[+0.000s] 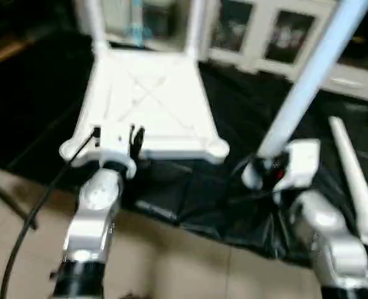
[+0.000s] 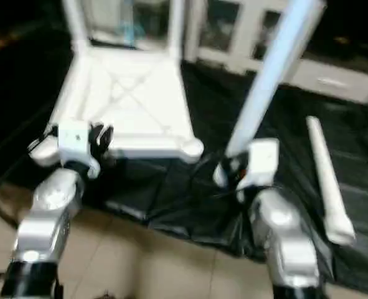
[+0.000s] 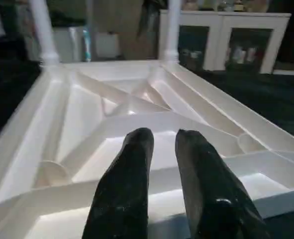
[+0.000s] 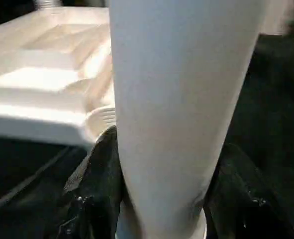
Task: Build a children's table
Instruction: Insert table leg to table base
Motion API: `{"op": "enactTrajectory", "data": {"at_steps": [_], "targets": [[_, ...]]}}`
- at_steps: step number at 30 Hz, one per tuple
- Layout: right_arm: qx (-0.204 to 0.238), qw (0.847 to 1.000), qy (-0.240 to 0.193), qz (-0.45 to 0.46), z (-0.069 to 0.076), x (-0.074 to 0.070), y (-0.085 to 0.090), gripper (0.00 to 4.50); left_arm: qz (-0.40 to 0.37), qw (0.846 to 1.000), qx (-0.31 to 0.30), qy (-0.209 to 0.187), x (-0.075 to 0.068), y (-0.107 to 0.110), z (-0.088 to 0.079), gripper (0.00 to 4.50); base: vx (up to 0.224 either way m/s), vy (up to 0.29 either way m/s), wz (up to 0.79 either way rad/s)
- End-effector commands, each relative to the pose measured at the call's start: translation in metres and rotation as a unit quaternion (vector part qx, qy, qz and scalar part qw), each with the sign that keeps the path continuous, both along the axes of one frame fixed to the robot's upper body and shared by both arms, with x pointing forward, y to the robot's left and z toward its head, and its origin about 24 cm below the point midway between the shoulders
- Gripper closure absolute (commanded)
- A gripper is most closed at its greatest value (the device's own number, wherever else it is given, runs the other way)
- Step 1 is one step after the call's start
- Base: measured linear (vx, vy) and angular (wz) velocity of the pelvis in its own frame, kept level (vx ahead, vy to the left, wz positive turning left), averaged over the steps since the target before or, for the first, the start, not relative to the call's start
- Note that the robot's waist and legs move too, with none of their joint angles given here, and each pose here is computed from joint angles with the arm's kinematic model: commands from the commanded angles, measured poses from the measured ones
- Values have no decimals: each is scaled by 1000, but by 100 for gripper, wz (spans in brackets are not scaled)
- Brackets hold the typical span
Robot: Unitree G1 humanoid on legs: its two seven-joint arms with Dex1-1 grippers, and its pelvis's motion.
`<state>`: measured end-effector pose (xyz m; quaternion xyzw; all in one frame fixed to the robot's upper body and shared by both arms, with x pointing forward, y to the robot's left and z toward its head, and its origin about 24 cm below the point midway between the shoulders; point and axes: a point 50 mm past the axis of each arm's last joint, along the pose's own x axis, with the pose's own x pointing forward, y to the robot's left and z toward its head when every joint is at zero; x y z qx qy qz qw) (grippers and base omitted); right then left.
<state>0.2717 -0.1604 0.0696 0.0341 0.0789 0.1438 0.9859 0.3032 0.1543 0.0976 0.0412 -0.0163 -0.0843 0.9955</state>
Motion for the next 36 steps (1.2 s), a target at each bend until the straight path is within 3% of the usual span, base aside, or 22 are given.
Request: {"op": "enactTrajectory", "data": {"at_steps": [1,10,24,32,35,36], "targets": [[-3,1000,-21,3,8,-3,-1,264,-18,1000,-7,-4,-1,-7,6,341,25,-54,14],[3,1000,-26,-8,9,-4,-1,264,-33,999,6,6,-2,-8,3,341,22,-3,3],[17,999,-28,10,13,-3,1,264,-55,998,-2,12,-11,-9,1,341,131,51,-4],[30,999,-42,2,18,-8,-1,264,-177,984,-14,31,-25,-17,-11,341,71,-25,-4],[34,998,-47,-8,21,-10,-7,264,-247,967,-4,58,-32,-18,-18,341,0,0,0],[34,998,-47,-9,21,-10,-8,264,-268,961,5,66,-32,-18,-20,323,-52,-3,7]]}}
